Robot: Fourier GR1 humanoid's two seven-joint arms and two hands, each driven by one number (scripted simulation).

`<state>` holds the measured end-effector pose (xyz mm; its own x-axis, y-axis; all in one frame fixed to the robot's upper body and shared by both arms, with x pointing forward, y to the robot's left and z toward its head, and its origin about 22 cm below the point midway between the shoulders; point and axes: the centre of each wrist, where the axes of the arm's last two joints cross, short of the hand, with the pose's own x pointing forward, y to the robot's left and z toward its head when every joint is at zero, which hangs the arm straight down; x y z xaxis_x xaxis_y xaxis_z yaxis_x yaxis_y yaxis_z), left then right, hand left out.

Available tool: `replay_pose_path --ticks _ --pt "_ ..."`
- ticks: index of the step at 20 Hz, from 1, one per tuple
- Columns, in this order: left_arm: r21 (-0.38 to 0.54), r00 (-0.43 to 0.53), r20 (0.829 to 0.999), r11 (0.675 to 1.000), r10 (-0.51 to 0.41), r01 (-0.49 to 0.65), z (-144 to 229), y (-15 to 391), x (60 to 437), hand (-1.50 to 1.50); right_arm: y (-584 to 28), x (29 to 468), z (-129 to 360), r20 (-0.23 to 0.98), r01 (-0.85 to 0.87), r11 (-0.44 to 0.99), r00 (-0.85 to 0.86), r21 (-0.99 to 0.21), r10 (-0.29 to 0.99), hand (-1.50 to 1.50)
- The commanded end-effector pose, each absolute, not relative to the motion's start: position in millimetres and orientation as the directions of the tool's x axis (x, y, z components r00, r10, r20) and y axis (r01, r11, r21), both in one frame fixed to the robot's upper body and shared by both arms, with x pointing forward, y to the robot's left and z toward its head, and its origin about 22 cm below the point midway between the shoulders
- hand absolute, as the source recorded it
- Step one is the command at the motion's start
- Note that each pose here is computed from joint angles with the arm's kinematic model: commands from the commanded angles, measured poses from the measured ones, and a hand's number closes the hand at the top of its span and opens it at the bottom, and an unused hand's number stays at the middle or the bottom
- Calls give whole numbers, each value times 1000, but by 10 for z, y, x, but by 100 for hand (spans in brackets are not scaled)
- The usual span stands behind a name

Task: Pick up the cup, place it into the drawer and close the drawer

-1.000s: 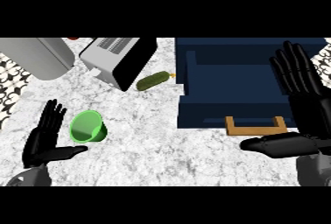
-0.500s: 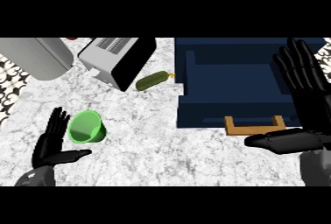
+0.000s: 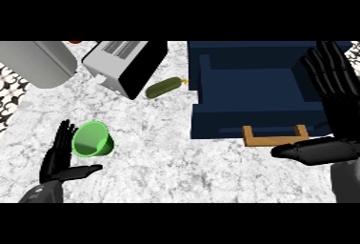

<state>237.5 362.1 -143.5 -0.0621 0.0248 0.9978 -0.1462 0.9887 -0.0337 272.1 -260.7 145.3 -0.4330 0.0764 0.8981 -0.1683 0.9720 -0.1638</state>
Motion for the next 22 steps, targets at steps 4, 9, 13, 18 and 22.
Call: replay_pose_path --ticks 4,9,13,18,22 --pt "-51 -141 989 992 35 -112 -1406 3598 2456 -150 -2597 2808 1498 893 -152 978 -446 -145 63 -150" --pt "-78 -144 988 992 63 -103 -1488 3482 2408 -150 -2525 2696 1491 902 -182 971 -428 -153 62 -150" --pt "-110 -134 986 992 102 -55 -1397 3473 2558 -150 -2572 2749 1570 900 -158 972 -427 -175 93 -150" --pt "-243 -174 954 969 245 33 -1554 3205 2462 150 -2653 2689 1458 904 -179 968 -419 -176 87 -150" --pt "-66 -332 943 995 38 -75 -1448 3240 2586 150 -2595 2719 1493 902 -176 965 -418 -197 108 -150"
